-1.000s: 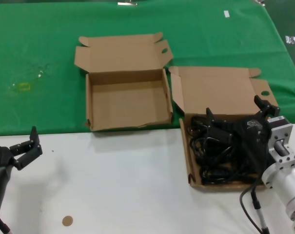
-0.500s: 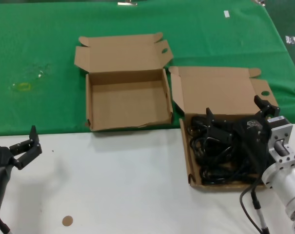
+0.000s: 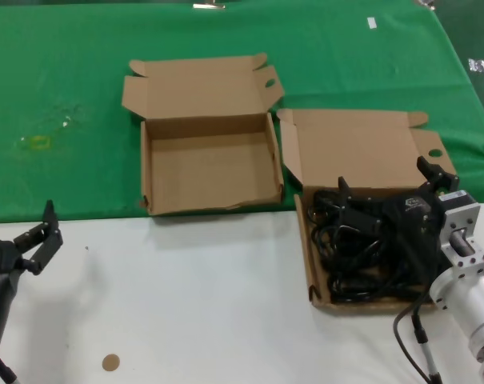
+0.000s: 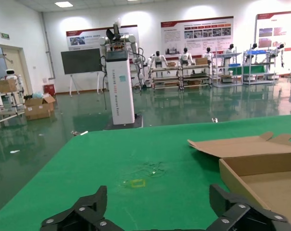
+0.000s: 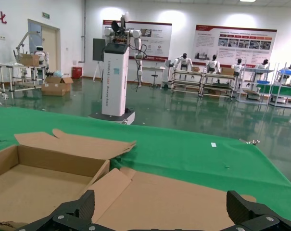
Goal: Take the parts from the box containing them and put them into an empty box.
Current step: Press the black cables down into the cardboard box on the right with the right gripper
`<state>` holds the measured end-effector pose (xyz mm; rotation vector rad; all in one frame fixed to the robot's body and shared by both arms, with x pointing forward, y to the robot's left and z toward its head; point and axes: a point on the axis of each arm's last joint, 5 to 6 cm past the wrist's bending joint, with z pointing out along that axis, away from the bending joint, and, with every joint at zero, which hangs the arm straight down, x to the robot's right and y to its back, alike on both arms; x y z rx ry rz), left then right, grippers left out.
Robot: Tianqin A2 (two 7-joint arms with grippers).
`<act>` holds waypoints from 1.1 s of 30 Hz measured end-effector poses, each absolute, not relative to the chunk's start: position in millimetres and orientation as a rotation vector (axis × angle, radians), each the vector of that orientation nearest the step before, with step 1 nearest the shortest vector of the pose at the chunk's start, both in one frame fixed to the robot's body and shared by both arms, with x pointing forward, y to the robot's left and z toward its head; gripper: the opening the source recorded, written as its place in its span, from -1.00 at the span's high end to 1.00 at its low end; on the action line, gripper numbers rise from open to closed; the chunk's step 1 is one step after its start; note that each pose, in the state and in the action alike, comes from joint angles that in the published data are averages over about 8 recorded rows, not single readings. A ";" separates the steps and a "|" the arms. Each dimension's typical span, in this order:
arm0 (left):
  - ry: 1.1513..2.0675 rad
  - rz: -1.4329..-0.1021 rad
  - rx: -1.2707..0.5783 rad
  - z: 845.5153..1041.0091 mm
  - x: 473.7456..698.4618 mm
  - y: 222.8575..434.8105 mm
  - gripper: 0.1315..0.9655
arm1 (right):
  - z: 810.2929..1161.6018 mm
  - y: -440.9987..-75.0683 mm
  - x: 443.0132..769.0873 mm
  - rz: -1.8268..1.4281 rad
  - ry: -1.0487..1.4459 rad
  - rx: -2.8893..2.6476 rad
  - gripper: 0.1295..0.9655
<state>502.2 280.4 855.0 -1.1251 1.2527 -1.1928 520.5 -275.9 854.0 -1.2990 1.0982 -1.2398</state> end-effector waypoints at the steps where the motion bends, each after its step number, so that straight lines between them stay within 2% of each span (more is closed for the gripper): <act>1: 1.253 -1.193 -1.125 855.0 502.2 280.4 -0.63 | 854.0 -275.9 520.5 -1.240 1.098 -1.299 -1.00; 7: 1.253 -1.193 -1.125 855.0 502.2 280.4 -0.40 | 854.0 -275.9 520.5 -1.240 1.098 -1.299 -1.00; 15: 1.253 -1.193 -1.125 855.0 502.2 280.4 0.13 | 854.7 -273.6 521.6 -1.232 1.093 -1.302 -1.00; 16: 1.253 -1.193 -1.125 855.0 502.2 280.4 0.13 | 854.7 -273.3 521.8 -1.231 1.092 -1.304 -1.00; 24: 1.253 -1.193 -1.125 855.0 502.2 280.4 0.57 | 855.8 -273.6 523.8 -1.217 1.061 -1.357 -1.00; 28: 1.253 -1.193 -1.125 855.0 502.2 280.4 0.57 | 859.6 -281.3 526.4 -1.200 1.018 -1.426 -1.00; 33: 1.253 -1.193 -1.125 855.0 502.2 280.4 0.75 | 875.1 -303.9 534.1 -1.184 0.915 -1.547 -1.00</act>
